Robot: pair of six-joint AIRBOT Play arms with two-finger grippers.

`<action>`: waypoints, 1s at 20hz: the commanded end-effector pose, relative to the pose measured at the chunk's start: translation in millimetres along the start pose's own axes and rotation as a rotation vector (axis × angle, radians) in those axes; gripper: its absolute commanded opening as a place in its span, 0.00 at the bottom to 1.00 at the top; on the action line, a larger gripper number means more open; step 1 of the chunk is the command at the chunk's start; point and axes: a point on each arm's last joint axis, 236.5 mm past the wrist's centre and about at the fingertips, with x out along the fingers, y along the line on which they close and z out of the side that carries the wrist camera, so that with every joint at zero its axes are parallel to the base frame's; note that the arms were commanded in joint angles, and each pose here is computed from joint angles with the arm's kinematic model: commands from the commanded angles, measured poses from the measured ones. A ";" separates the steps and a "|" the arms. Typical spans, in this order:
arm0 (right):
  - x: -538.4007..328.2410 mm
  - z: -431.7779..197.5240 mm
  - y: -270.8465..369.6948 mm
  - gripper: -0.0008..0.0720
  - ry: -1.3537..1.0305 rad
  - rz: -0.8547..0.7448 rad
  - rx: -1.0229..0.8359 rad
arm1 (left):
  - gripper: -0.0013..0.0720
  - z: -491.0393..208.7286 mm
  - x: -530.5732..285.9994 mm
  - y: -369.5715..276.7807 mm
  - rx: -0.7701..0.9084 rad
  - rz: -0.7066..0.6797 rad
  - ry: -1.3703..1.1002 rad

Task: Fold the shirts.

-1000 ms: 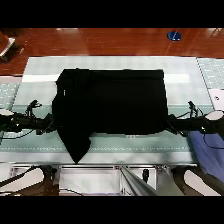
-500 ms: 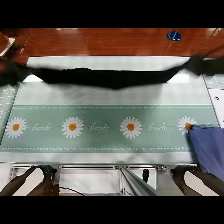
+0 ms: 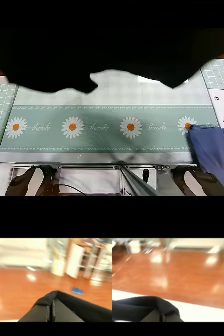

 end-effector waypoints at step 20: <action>151.7 -228.9 -69.6 0.04 0.520 0.001 0.354 | 0.04 -265.3 120.6 100.4 -0.189 0.141 0.510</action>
